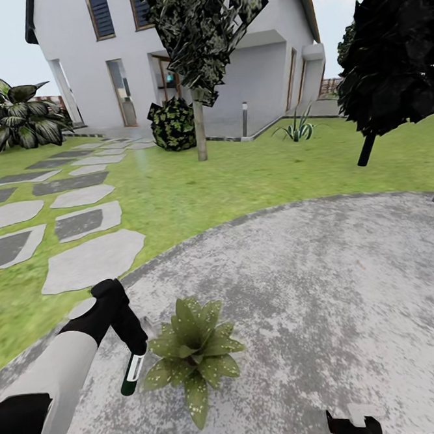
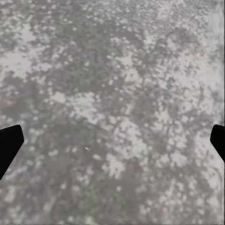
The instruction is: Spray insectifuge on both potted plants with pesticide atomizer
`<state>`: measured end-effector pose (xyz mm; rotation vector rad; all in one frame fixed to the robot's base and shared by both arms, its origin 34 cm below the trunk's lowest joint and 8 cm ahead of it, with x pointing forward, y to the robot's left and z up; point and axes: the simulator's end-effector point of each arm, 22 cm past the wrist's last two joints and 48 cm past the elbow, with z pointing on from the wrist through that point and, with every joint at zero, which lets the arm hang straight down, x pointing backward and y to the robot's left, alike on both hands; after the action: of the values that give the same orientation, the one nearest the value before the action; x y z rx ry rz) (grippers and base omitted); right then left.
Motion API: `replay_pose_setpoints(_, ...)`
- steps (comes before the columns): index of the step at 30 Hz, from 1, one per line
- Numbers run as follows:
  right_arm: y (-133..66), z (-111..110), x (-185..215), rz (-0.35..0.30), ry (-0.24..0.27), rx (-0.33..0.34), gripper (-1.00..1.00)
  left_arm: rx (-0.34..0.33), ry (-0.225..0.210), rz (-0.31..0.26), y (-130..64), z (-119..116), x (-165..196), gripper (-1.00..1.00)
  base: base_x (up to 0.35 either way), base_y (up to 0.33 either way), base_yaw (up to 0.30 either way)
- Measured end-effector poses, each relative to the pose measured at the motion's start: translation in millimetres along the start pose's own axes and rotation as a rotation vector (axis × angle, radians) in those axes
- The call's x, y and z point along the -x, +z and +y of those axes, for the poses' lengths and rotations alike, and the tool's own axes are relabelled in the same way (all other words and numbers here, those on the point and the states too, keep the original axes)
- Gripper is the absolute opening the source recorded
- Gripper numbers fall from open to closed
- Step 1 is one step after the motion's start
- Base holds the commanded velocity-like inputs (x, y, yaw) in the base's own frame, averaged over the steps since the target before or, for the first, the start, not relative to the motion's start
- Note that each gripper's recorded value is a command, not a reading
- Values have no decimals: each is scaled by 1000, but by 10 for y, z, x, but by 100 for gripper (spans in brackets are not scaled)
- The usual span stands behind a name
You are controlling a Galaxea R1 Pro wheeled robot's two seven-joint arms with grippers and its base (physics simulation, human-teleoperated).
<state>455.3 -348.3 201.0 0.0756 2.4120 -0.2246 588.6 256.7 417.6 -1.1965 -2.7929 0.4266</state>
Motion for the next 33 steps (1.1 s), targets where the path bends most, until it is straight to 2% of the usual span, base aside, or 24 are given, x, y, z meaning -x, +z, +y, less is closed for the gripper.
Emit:
replay_pose_setpoints(11,-5,34,13,-3,4,4,100,2,15,-7,-16,-48,77,-100,-53,-57,-60)
replay_pose_setpoints(14,-5,33,14,-3,4,4,100,23,17,-21,-175,37,162,-100,0,0,-219)
replay_pose_setpoints(16,-6,33,16,-3,4,4,100,25,14,-20,-210,62,164,-100,0,0,-256)
replay_pose_setpoints(22,-7,44,23,-4,4,5,100,36,32,40,-146,48,92,-100,0,0,-112)
replay_pose_setpoints(26,-6,44,23,-5,2,8,100,4,16,86,-17,16,-67,-100,0,0,-3)
replay_pose_setpoints(33,-8,68,19,-3,6,8,100,-4,18,88,8,-23,-43,-100,-46,-105,118)
